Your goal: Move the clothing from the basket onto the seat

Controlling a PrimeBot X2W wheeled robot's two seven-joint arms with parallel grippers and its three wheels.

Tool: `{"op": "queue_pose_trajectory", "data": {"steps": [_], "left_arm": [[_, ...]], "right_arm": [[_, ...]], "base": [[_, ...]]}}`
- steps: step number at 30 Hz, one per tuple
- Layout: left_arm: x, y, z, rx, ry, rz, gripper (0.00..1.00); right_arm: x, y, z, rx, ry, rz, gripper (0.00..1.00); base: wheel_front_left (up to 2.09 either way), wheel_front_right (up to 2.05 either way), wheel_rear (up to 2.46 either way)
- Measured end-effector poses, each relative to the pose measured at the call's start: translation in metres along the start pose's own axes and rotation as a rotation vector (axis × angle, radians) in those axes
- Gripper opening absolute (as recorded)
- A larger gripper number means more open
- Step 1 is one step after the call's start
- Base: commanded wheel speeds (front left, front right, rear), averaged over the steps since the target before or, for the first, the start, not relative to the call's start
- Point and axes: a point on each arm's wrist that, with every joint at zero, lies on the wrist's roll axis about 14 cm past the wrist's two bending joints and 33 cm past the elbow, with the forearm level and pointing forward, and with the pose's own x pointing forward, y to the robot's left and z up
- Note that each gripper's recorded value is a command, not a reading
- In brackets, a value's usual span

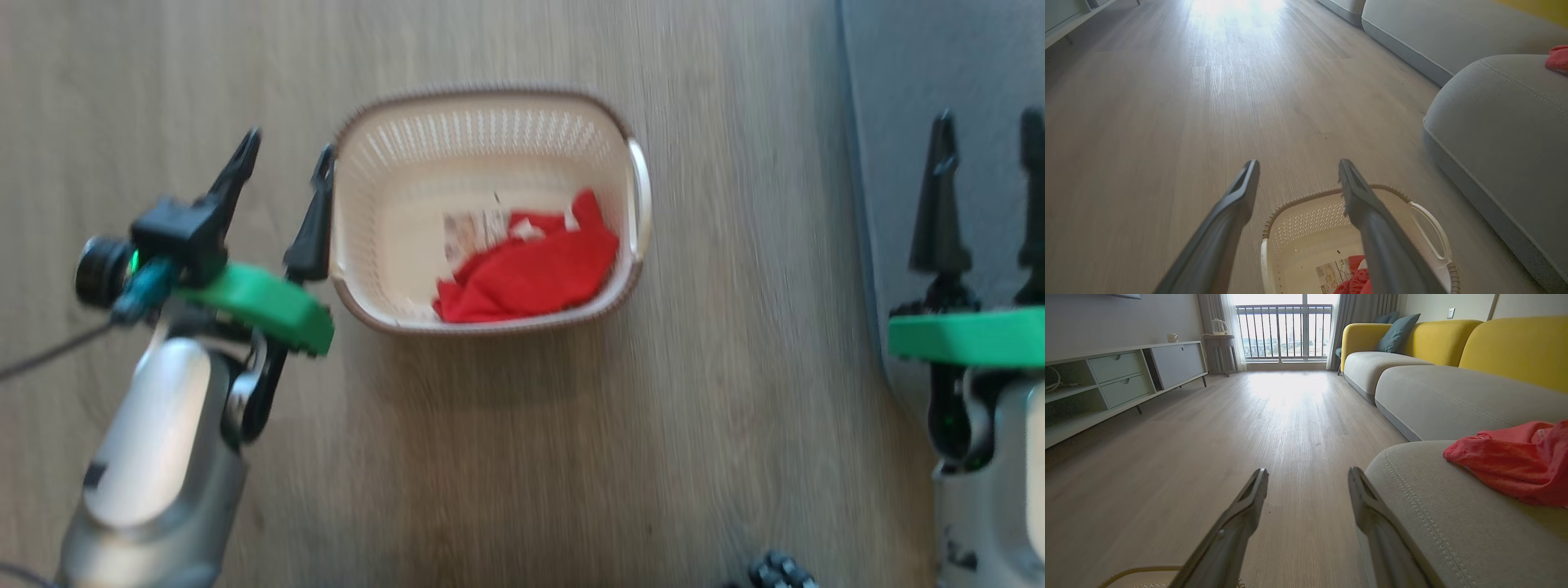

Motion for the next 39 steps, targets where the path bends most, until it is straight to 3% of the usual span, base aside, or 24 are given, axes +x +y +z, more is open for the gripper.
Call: {"op": "queue_pose_trajectory", "data": {"steps": [10,21,27,39], "left_arm": [[0.07,-0.037,-0.112,0.087,0.302,-0.212,1.0],[0.071,-0.088,-0.226,0.123,0.69,-0.398,1.0],[0.071,-0.102,-0.253,0.081,0.788,-0.408,1.0],[0.047,-0.093,-0.293,-0.005,0.939,-0.351,1.0]], "right_arm": [[0.026,-0.014,-0.054,0.01,0.075,-0.029,1.0],[0.008,-0.049,-0.075,-0.046,0.157,-0.107,1.0],[0.001,-0.058,-0.077,-0.074,0.176,-0.126,1.0],[-0.009,-0.055,-0.102,-0.077,0.241,-0.121,1.0]], "base": [[0.0,0.0,0.0],[0.0,0.0,0.0],[0.0,0.0,0.0],[0.0,0.0,0.0]]}}
